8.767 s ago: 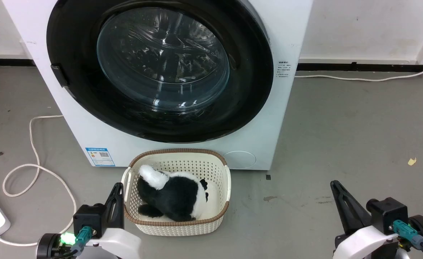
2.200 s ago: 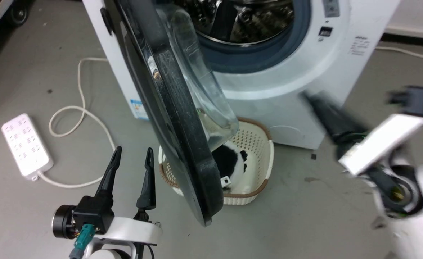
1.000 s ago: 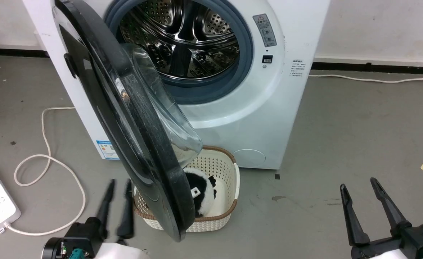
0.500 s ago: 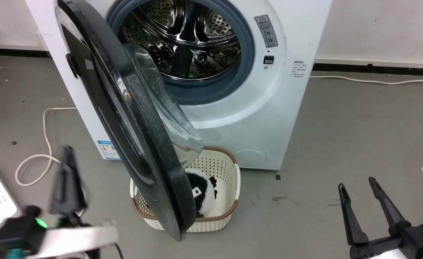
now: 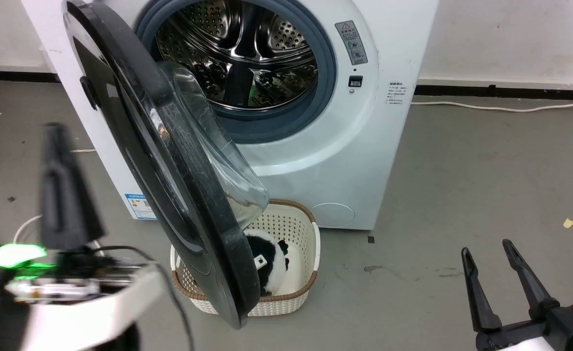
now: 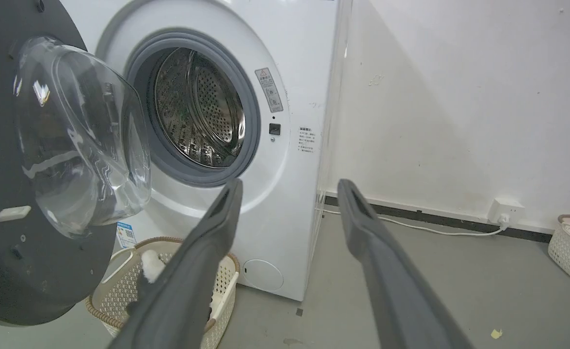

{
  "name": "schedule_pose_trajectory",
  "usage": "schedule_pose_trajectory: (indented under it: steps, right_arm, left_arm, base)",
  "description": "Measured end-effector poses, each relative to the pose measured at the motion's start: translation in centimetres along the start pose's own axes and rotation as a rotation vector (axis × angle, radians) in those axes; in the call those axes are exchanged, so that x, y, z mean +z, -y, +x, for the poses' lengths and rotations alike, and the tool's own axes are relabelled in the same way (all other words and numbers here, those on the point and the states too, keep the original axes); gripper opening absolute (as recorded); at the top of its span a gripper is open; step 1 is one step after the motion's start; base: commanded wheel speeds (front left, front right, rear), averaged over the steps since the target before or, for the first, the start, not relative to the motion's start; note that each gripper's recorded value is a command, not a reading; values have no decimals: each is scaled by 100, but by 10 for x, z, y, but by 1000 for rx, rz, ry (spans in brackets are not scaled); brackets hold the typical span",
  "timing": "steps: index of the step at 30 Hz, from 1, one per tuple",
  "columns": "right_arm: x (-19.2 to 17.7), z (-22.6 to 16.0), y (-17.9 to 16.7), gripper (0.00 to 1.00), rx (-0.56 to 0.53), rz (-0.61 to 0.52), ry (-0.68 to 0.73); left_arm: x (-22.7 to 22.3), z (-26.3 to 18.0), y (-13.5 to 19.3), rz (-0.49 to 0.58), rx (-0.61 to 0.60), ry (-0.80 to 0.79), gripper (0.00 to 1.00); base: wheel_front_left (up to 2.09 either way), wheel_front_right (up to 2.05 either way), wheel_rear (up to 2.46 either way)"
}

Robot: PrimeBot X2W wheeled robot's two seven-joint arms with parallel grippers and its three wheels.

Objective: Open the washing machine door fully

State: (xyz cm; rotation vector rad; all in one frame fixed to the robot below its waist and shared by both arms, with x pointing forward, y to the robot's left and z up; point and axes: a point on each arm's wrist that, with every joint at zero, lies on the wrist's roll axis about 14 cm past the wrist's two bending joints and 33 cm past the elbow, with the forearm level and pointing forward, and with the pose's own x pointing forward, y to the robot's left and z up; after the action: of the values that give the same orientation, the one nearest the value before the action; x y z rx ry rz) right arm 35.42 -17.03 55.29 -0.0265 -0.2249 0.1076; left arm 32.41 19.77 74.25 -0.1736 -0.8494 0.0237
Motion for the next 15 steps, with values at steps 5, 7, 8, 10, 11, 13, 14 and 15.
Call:
schedule_pose_trajectory:
  steps: [5, 7, 8, 10, 11, 13, 14, 15]
  right_arm:
    - [-2, 1, 0, 100, -1, 3, -7]
    - [-4, 1, 0, 100, -1, 4, -11]
    - [-5, 1, 1, 100, -2, 5, -14]
    - [-7, 1, 1, 100, -4, 12, -21]
    - [-9, 2, 1, 100, -4, 14, -25]
    - [-12, 2, 0, 100, -4, 20, -34]
    - [-14, 2, 0, 100, -3, 23, -39]
    - [-15, 2, 0, 100, -3, 24, -43]
  left_arm:
    - [-16, -4, 39, -33, -122, -80, 0]
    - [-24, -8, 57, -56, -177, -120, 0]
    - [-29, -10, 66, -65, -209, -145, 0]
    - [-42, -18, 81, -81, -257, -197, 0]
    - [-50, -22, 87, -95, -275, -230, 0]
    - [-67, -32, 100, -116, -313, -301, 0]
    - [-75, -38, 105, -121, -331, -336, 0]
    - [-84, -44, 110, -125, -346, -379, 0]
  base:
    - [0, 0, 0]
    - [0, 0, 0]
    - [0, 0, 0]
    - [0, 0, 0]
    - [0, 0, 0]
    - [0, 0, 0]
    - [0, 0, 0]
    - [0, 0, 0]
